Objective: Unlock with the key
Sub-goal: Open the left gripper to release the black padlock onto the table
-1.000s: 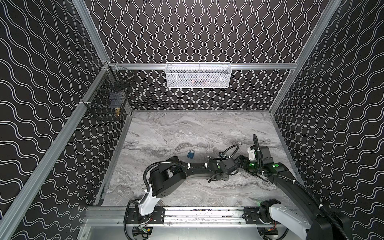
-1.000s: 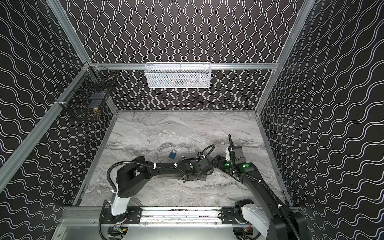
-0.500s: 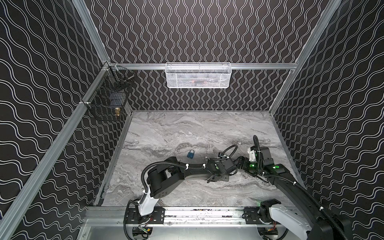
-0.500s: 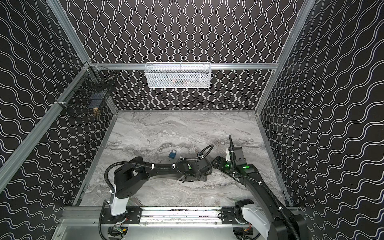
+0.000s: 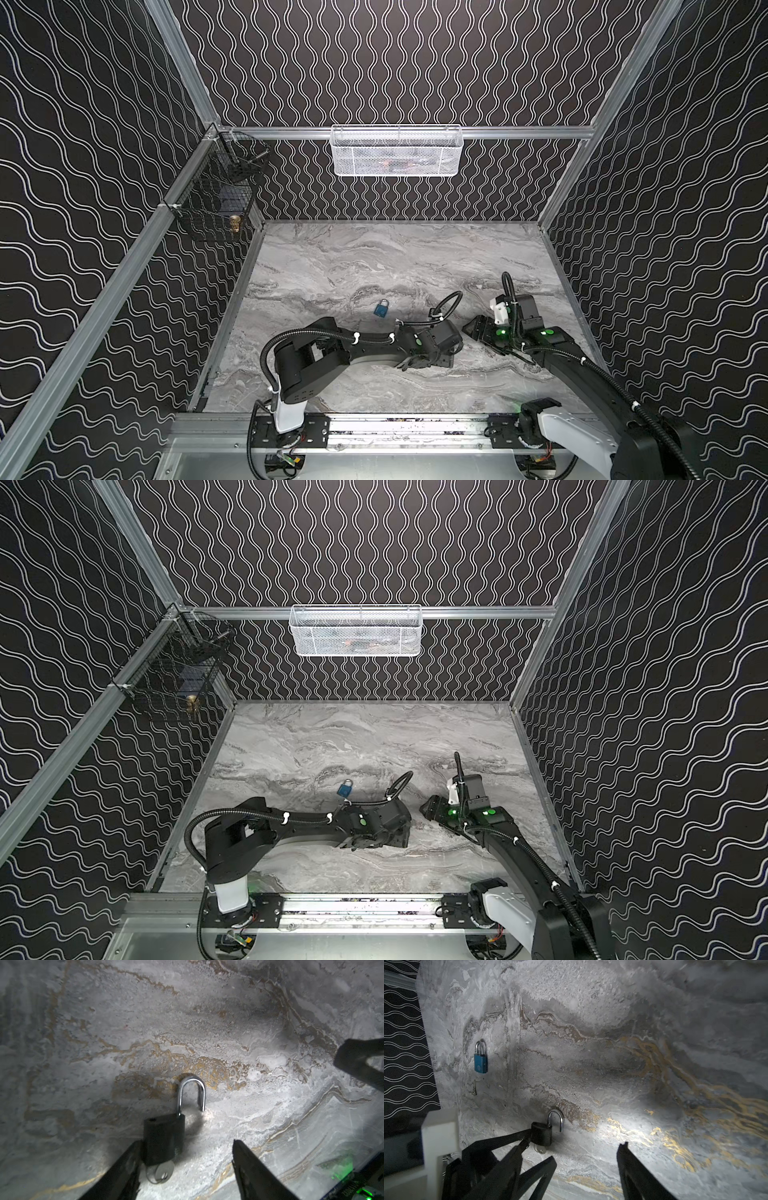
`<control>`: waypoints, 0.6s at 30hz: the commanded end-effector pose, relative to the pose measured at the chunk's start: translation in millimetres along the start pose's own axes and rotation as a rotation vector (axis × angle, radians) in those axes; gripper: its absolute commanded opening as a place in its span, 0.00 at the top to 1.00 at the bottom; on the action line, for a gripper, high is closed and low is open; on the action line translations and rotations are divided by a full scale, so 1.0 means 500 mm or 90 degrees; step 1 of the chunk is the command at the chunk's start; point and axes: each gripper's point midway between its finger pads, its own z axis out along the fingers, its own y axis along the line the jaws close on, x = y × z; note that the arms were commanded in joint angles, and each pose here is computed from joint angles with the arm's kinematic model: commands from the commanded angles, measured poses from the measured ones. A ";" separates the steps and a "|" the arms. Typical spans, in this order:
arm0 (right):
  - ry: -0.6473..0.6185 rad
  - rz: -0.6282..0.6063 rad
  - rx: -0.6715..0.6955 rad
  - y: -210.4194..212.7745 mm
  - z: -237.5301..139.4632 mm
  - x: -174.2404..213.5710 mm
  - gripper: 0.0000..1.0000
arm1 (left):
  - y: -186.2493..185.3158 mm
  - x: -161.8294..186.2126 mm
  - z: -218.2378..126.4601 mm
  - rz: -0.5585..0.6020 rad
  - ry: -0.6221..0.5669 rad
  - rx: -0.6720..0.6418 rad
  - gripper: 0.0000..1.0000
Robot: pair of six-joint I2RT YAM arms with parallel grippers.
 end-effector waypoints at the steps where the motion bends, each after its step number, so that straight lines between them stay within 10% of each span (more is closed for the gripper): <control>1: -0.008 -0.003 -0.025 0.015 0.001 -0.007 0.28 | -0.005 -0.016 -0.002 -0.021 -0.020 0.001 0.38; 9: -0.003 -0.001 -0.036 0.013 0.006 0.002 0.30 | 0.035 -0.011 0.021 -0.016 -0.001 -0.091 0.51; 18: -0.011 -0.012 -0.030 0.015 -0.006 0.000 0.29 | 0.025 -0.017 0.034 -0.008 -0.005 -0.077 0.39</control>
